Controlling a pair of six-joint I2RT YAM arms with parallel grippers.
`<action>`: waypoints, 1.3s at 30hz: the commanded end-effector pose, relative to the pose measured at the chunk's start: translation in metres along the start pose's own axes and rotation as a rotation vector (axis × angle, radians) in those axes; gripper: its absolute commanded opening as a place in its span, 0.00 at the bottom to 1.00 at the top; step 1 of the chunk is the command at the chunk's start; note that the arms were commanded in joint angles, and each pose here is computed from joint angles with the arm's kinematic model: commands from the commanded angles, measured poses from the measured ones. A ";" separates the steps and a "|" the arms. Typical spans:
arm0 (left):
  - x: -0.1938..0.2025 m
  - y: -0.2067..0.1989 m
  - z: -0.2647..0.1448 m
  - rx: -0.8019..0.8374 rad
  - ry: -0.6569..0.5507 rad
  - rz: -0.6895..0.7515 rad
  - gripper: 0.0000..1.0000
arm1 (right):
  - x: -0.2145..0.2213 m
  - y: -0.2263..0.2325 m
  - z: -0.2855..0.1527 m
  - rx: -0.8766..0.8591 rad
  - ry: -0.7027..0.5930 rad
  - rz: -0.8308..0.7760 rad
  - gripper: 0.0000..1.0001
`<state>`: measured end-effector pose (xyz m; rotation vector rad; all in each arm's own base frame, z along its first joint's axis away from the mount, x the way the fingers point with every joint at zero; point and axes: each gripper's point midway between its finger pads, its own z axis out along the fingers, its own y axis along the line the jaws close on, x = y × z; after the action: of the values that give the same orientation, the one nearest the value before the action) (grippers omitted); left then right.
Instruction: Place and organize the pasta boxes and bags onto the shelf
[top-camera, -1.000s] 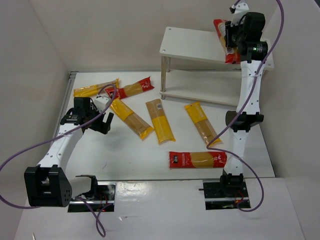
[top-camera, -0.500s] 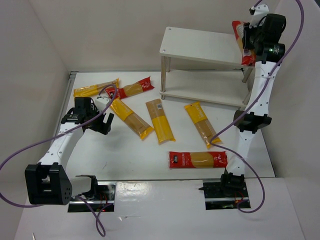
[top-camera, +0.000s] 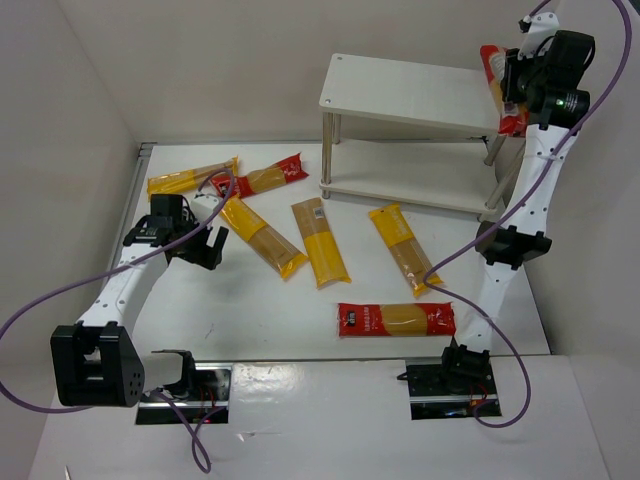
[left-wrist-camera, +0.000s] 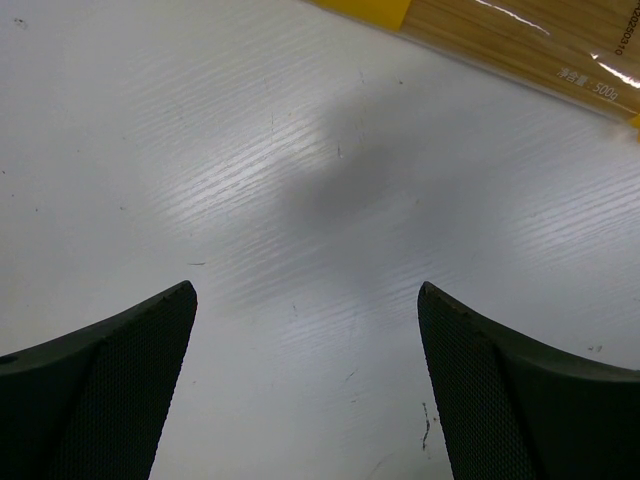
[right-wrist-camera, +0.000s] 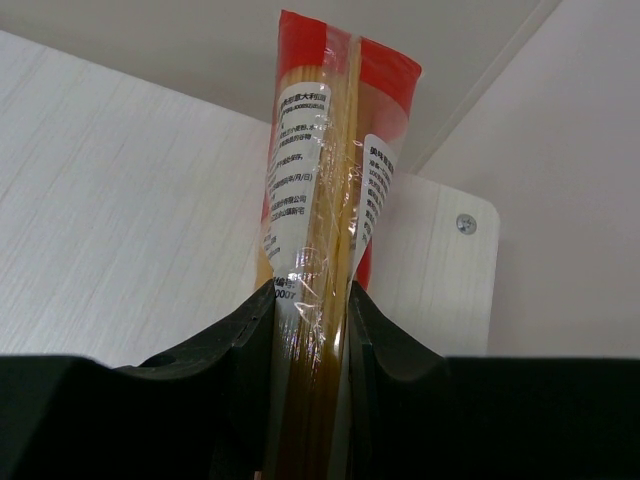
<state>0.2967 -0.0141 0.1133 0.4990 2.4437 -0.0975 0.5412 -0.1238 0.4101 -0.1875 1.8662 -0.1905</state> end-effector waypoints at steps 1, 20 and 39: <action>-0.007 0.000 -0.001 0.013 -0.018 0.008 0.97 | -0.028 -0.014 -0.043 0.064 -0.058 -0.024 0.00; -0.007 -0.001 -0.001 0.022 -0.022 0.018 0.97 | -0.052 -0.005 -0.071 0.052 -0.116 -0.030 0.86; -0.011 -0.002 -0.004 0.027 -0.033 0.020 0.97 | -0.063 0.021 -0.107 -0.041 -0.130 -0.043 0.96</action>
<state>0.2954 -0.0166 0.1129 0.5081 2.4442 -0.1158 0.4859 -0.1021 0.4681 -0.2252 1.7913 -0.1854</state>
